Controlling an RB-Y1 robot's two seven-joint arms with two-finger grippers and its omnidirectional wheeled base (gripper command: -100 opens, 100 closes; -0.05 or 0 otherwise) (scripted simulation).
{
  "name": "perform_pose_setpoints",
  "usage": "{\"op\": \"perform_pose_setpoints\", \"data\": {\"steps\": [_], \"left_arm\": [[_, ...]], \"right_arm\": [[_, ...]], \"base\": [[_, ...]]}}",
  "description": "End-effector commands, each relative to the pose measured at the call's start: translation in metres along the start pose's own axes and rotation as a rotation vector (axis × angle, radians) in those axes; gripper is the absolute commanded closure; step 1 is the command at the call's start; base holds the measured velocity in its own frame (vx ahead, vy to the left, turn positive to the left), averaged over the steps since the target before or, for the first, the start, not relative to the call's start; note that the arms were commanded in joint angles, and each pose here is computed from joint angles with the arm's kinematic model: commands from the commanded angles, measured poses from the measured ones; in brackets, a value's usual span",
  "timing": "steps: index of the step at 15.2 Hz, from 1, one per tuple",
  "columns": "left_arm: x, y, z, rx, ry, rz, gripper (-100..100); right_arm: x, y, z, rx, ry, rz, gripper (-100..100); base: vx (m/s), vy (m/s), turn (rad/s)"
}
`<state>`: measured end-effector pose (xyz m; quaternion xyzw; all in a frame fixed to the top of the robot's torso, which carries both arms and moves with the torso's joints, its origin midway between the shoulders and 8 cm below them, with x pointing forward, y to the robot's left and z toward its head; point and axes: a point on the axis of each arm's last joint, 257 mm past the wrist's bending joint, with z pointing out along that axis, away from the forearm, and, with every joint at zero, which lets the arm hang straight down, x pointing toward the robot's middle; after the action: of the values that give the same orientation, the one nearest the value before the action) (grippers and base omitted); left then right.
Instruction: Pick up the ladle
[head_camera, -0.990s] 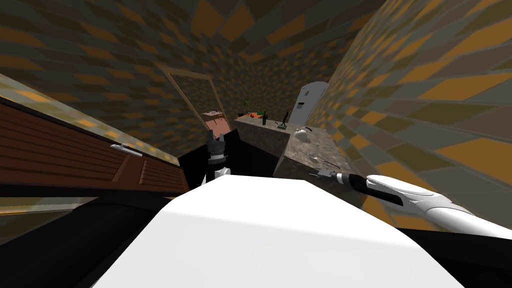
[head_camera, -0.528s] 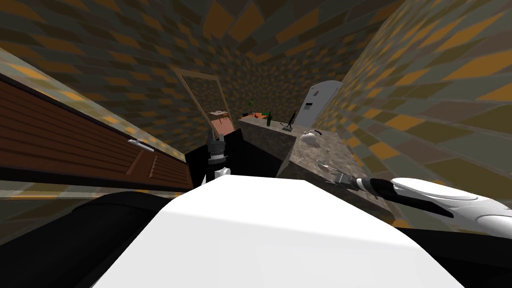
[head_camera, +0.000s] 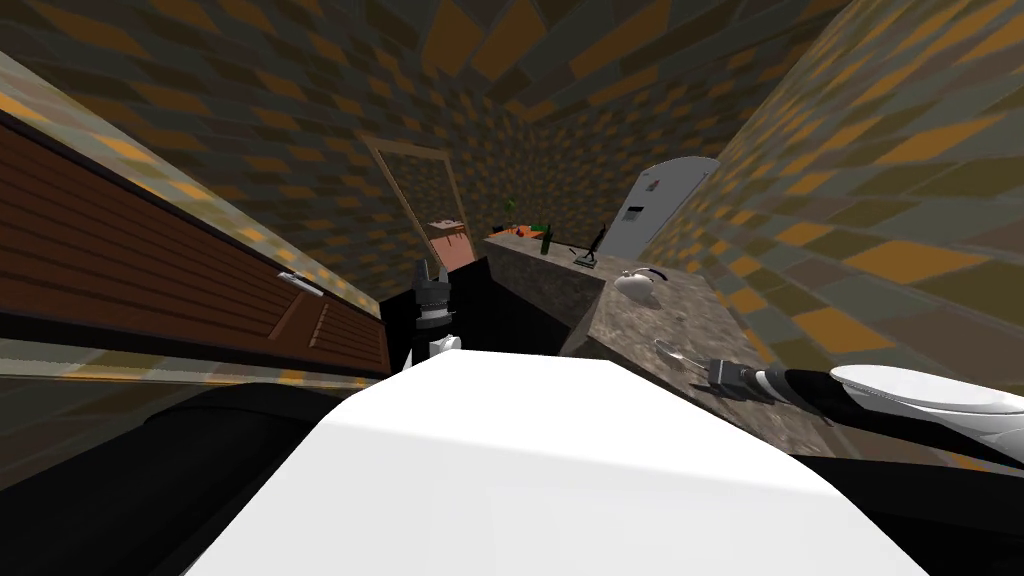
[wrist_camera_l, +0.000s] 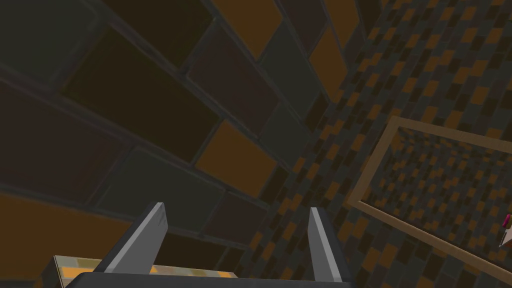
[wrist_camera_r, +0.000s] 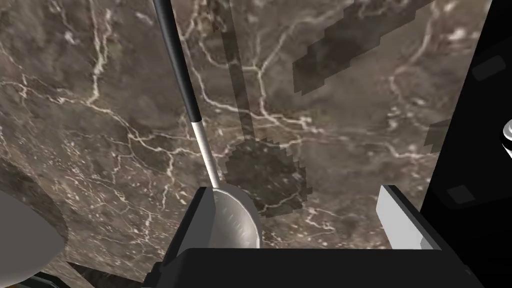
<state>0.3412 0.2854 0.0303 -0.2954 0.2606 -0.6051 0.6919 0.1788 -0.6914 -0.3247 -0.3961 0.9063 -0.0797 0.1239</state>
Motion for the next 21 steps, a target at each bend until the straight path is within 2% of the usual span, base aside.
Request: {"op": "perform_pose_setpoints", "data": {"steps": [1, 2, 5, 7, 9, 21], "left_arm": [[0.0, 0.0, 0.0, 0.0, 0.0, 0.0, 0], [0.0, 0.0, 0.0, 0.0, 0.0, 0.0, 0], [0.0, 0.0, 0.0, 0.0, 0.0, 0.0, 0], [0.0, 0.0, 0.0, 0.0, 0.0, 0.0, 0], [0.0, 0.0, 0.0, 0.0, 0.0, 0.0, 0], [0.0, 0.0, 0.0, 0.0, 0.0, 0.0, 0]], "right_arm": [[0.023, 0.002, -0.005, -0.006, 0.05, -0.017, -100], [0.023, 0.002, -0.005, -0.006, 0.05, -0.017, -100], [0.057, 0.01, -0.011, -0.025, 0.13, -0.041, -100], [0.057, 0.01, -0.011, -0.025, 0.13, -0.041, -100], [0.05, 0.012, -0.01, -0.023, 0.12, -0.065, -100], [0.014, 0.038, 0.006, -0.033, 0.079, -0.229, -100]], "base": [[0.097, -0.037, 0.104], [0.085, -0.036, 0.089], [0.105, -0.046, 0.128], [0.095, -0.055, 0.091], [0.052, -0.021, -0.064], [0.131, -0.034, -0.218]]}}
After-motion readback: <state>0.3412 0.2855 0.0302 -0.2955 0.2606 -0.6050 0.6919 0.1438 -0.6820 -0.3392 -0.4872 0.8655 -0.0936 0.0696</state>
